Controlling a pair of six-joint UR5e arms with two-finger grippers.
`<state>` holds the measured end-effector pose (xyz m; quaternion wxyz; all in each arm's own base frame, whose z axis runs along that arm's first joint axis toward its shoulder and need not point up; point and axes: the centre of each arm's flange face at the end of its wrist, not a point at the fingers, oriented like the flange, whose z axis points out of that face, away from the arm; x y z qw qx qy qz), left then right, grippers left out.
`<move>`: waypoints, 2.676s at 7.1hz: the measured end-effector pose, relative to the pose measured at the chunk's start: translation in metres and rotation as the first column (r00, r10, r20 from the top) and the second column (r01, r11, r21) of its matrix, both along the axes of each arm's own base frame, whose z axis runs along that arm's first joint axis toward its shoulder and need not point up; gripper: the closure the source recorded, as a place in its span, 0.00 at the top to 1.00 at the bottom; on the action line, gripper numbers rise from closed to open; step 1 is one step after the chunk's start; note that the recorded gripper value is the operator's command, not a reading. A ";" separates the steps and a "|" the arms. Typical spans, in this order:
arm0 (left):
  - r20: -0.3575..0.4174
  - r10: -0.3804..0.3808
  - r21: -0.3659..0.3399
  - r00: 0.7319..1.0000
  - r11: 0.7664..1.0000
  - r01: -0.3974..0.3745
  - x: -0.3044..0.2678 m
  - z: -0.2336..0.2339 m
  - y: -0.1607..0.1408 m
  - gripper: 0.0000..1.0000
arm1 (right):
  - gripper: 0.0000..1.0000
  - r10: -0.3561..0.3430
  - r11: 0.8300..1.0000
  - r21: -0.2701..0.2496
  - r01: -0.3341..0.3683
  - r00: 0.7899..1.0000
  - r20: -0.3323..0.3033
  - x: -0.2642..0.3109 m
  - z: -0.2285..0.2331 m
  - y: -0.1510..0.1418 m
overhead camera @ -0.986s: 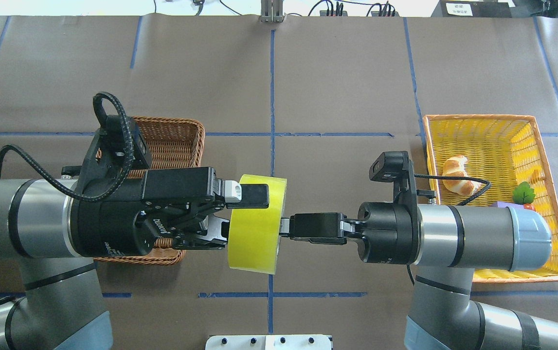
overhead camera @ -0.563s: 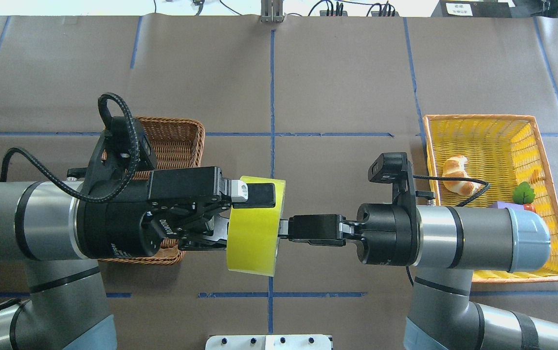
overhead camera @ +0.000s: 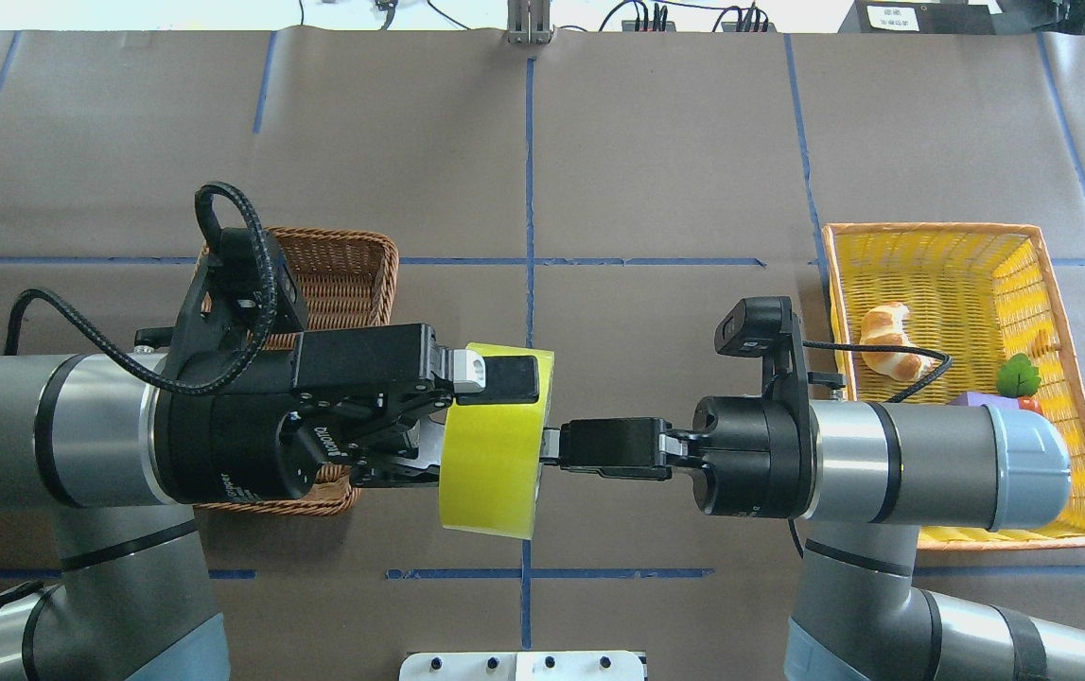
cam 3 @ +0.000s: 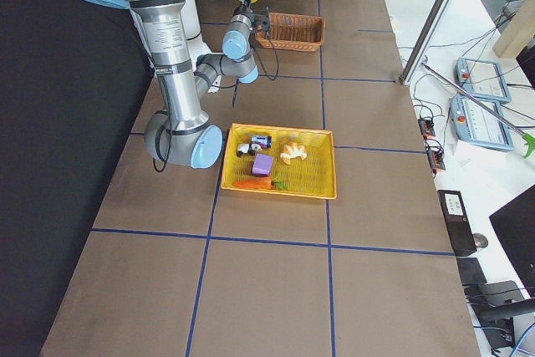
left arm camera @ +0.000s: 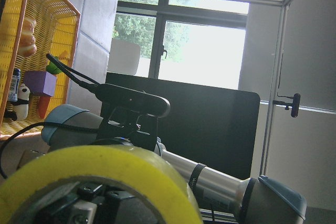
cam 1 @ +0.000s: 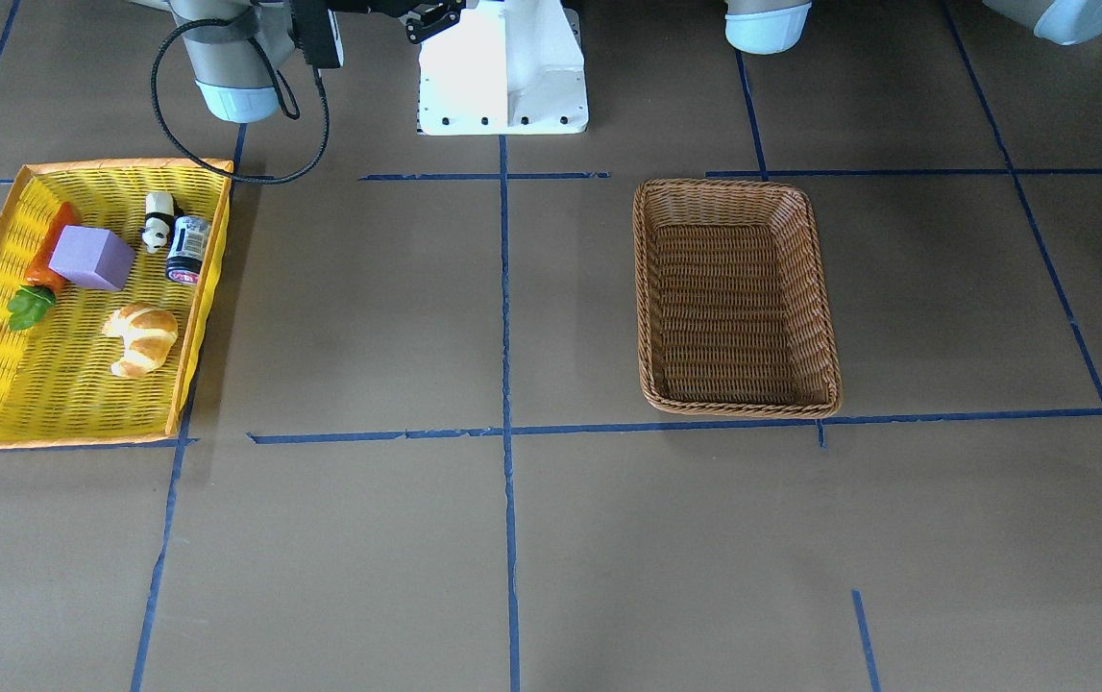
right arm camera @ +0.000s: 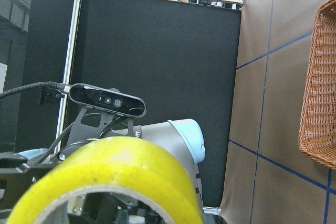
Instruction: Move tape to another basket
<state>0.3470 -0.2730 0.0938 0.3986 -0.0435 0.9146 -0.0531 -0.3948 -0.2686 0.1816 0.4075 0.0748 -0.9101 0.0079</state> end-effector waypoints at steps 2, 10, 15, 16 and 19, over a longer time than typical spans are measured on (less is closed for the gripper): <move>-0.009 0.010 -0.020 1.000 1.000 -0.010 0.002 -0.001 0.004 0.00 | 0.28 0.003 1.000 -0.003 -0.003 1.000 0.000 0.000 0.000 0.000; -0.034 0.019 -0.069 0.999 0.997 -0.021 -0.002 -0.004 0.004 0.00 | 1.00 0.025 0.999 -0.029 -0.025 1.000 0.014 0.002 -0.001 -0.001; -0.039 -0.027 -0.127 0.999 0.992 0.022 -0.026 0.002 -0.024 0.00 | 1.00 0.058 0.998 -0.036 -0.059 0.998 -0.031 0.020 0.017 -0.014; -0.029 -0.042 -0.141 0.999 0.989 0.037 -0.030 0.006 -0.032 0.00 | 1.00 0.071 0.997 -0.034 -0.074 0.994 -0.088 0.026 0.025 -0.027; 0.121 -0.120 -0.163 0.985 0.977 0.139 -0.010 0.052 -0.070 0.00 | 1.00 0.028 0.993 -0.090 -0.078 0.887 -0.461 0.057 0.035 -0.109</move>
